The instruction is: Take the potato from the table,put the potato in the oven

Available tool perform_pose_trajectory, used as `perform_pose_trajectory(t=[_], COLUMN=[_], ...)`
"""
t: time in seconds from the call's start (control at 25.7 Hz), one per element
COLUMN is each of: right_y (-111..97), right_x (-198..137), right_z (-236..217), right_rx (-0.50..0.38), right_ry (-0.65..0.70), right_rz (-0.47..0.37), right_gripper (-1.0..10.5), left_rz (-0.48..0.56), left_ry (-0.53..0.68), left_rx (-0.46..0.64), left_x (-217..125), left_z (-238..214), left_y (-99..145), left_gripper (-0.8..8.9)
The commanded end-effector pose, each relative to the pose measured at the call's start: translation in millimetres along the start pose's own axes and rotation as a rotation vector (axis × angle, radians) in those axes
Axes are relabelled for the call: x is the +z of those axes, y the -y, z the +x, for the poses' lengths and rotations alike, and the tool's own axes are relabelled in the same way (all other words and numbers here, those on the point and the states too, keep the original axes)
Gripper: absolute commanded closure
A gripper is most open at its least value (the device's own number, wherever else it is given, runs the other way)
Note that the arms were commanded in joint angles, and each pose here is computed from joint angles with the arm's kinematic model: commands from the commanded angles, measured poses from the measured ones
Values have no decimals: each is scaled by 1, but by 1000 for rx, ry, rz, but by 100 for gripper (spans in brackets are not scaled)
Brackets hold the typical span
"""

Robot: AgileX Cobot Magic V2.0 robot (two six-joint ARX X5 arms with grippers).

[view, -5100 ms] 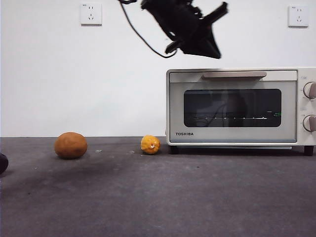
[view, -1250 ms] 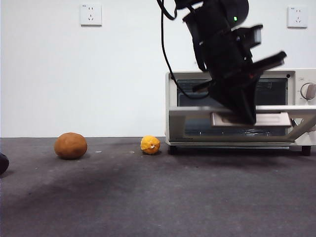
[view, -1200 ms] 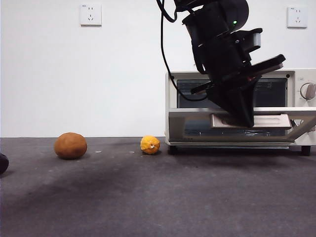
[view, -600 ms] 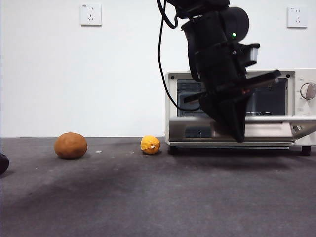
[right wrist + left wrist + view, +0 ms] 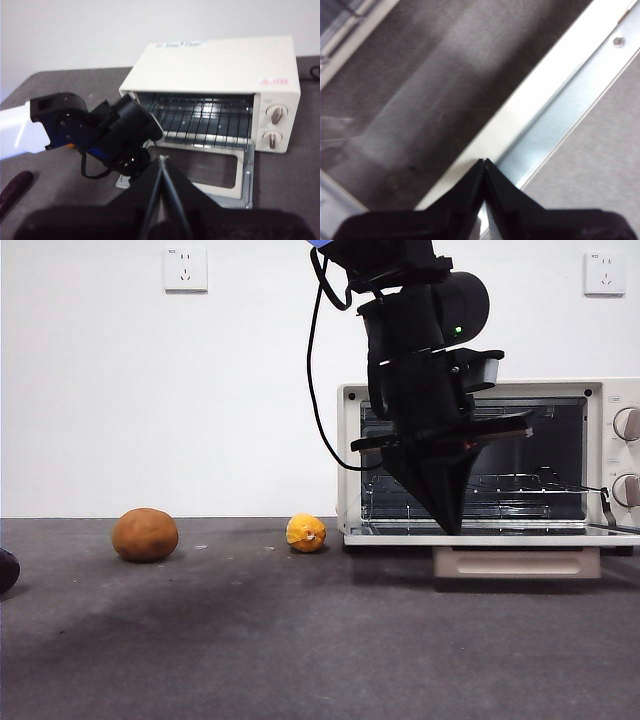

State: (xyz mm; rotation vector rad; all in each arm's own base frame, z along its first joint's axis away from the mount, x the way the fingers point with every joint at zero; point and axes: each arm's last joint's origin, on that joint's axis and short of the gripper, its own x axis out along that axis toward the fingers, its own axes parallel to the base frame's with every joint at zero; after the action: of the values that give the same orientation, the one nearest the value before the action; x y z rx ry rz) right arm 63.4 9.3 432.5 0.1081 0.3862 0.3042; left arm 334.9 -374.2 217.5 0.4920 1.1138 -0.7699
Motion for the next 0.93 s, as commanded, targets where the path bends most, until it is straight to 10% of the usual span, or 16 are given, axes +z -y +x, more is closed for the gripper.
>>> perform_pose_trajectory(t=[0.04, 0.31, 0.62, 0.93], right_y=[0, -1, -4, -20], right_x=[0, 3, 29, 73], right_z=[-1, 3, 37, 88], right_rx=[-3, 46, 565, 778], right_ry=[2, 7, 14, 93], right_rz=[-13, -44, 63, 132], right_gripper=[945, 946, 945, 815], left_rz=[7, 34, 45, -46], left_ry=[-44, -13, 287, 513], left_rx=[-43, -60, -32, 265], left_x=[-5, -8, -31, -115], left_z=[5, -61, -215, -358], left_y=[10, 15, 16, 3], left_gripper=[820, 819, 819, 819])
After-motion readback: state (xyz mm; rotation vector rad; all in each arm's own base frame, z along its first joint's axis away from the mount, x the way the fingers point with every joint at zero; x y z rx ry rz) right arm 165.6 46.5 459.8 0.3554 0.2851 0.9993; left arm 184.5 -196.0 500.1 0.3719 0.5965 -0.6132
